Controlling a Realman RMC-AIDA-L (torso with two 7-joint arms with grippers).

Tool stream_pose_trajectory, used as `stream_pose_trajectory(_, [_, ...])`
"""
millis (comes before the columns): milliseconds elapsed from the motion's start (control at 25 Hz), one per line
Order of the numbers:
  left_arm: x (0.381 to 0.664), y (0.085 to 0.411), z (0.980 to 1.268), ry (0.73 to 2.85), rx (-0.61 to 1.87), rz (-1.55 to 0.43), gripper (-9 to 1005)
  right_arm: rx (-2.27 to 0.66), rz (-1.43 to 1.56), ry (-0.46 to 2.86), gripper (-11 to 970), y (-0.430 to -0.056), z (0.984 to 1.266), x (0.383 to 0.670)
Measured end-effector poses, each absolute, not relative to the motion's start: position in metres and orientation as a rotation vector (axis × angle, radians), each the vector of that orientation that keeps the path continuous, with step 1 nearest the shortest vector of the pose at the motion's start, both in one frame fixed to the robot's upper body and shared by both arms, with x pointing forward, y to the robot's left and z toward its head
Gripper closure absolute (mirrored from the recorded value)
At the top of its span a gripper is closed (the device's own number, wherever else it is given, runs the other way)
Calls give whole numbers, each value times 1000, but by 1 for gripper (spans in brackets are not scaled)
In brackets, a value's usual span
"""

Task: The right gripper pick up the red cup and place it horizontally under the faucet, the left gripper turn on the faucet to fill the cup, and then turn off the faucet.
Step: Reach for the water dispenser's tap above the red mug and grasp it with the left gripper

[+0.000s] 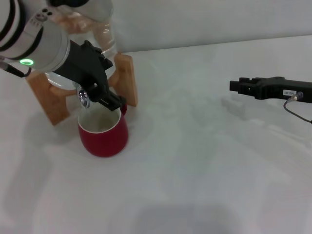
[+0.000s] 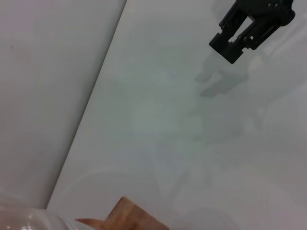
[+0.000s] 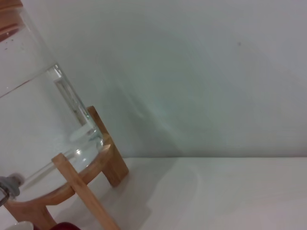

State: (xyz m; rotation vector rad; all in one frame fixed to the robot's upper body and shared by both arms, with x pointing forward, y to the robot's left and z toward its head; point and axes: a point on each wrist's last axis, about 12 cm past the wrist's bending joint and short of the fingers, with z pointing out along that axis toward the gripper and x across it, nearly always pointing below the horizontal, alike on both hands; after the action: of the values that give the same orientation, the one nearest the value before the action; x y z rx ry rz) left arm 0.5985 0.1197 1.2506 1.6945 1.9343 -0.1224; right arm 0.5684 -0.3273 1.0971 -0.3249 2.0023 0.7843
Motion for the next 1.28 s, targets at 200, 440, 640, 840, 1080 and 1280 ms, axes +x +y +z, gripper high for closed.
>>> stream_pose_trajectory(200, [598,118,1249,1930,1711,-123,120,-318,782,2000,557,-329,1098,569])
stream_pose_trajectory(440, [596,117,1247,1938,1726,-130,120,-316,780,2000,557,-329,1097,569])
stream_pose_trajectory(640, [595,118,1246,1946,1737,-132,120,-317,780,2000,557,-330,1098,569])
stream_pose_trajectory(840, [593,118,1245,1954,1750,-130,120,-316,780,2000,557,-330,1098,569])
stream_pose_trajectory(1080, [592,118,1246,1961,1759,-130,120,-316,777,2001,557,-330,1098,569])
stream_pose_trajectory(1280, [591,119,1246,1964,1767,-131,120,-312,781,2006,557,-330,1097,569])
